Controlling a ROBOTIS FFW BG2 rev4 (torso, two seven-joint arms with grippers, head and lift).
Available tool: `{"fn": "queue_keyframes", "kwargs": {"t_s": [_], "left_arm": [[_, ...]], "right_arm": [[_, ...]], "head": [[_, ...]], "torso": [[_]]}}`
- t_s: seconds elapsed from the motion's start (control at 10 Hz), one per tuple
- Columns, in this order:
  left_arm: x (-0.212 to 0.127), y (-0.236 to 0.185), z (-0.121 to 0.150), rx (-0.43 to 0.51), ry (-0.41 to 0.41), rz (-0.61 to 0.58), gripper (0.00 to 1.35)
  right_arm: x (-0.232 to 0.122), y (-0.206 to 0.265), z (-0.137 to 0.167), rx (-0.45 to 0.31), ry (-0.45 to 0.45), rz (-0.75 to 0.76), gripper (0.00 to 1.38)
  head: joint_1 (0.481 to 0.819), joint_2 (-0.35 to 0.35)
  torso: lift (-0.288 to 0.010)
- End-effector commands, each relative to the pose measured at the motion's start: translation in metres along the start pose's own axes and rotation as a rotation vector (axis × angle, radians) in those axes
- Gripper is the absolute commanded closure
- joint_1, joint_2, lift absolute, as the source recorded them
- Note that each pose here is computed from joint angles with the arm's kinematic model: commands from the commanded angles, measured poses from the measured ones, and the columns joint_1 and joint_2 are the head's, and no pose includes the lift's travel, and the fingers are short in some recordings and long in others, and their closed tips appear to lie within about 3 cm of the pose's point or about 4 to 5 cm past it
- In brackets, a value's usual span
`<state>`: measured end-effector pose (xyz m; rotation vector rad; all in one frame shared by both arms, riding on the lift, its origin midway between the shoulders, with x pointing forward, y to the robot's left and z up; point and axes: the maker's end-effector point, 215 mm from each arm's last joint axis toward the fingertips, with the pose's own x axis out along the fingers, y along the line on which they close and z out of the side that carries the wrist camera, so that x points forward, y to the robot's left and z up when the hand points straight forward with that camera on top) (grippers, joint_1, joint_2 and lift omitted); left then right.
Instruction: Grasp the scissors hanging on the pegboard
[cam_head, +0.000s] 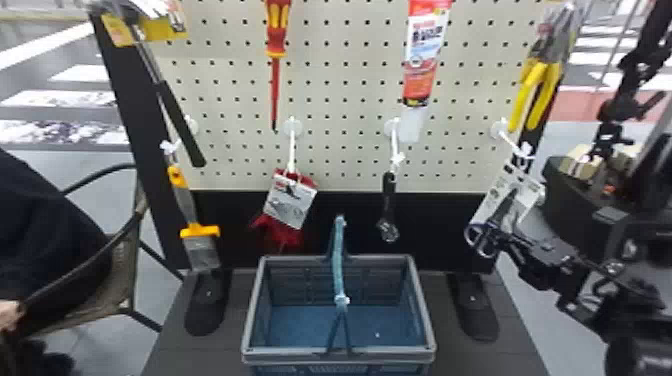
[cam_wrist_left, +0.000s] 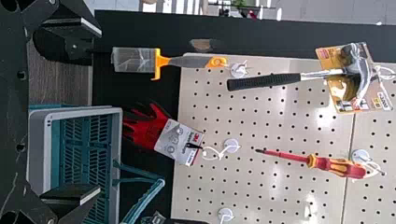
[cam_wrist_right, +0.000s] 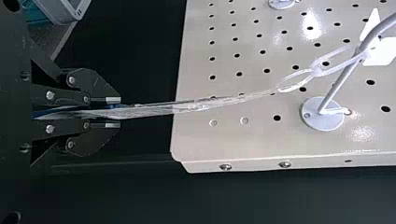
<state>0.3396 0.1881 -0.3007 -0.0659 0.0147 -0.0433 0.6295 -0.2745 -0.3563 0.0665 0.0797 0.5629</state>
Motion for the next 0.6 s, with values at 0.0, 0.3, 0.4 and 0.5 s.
{"fn": "queue_keyframes", "kwargs": {"t_s": [0.0, 0.3, 0.4, 0.5], "left_arm": [[0.0002, -0.0001, 0.0011, 0.0, -0.002, 0.0, 0.14], [0.0, -0.0001, 0.0002, 0.001, -0.001, 0.0, 0.14], [-0.0001, -0.0007, 0.0002, -0.001, -0.001, -0.001, 0.14], [-0.0002, -0.0007, -0.0012, -0.001, 0.002, -0.001, 0.14]], "right_arm": [[-0.0001, 0.0003, -0.0001, -0.002, 0.0, 0.0, 1.3], [-0.0001, 0.0003, -0.0005, -0.001, 0.001, 0.0, 1.3], [0.0004, 0.0009, -0.0006, 0.0, 0.0, 0.001, 1.3], [0.0004, 0.0009, -0.0006, 0.0, 0.0, 0.001, 1.3]], "head": [[0.549, 0.0], [0.549, 0.0], [0.549, 0.0], [0.549, 0.0]], "torso": [[-0.1], [-0.1], [-0.1], [-0.1]]}}
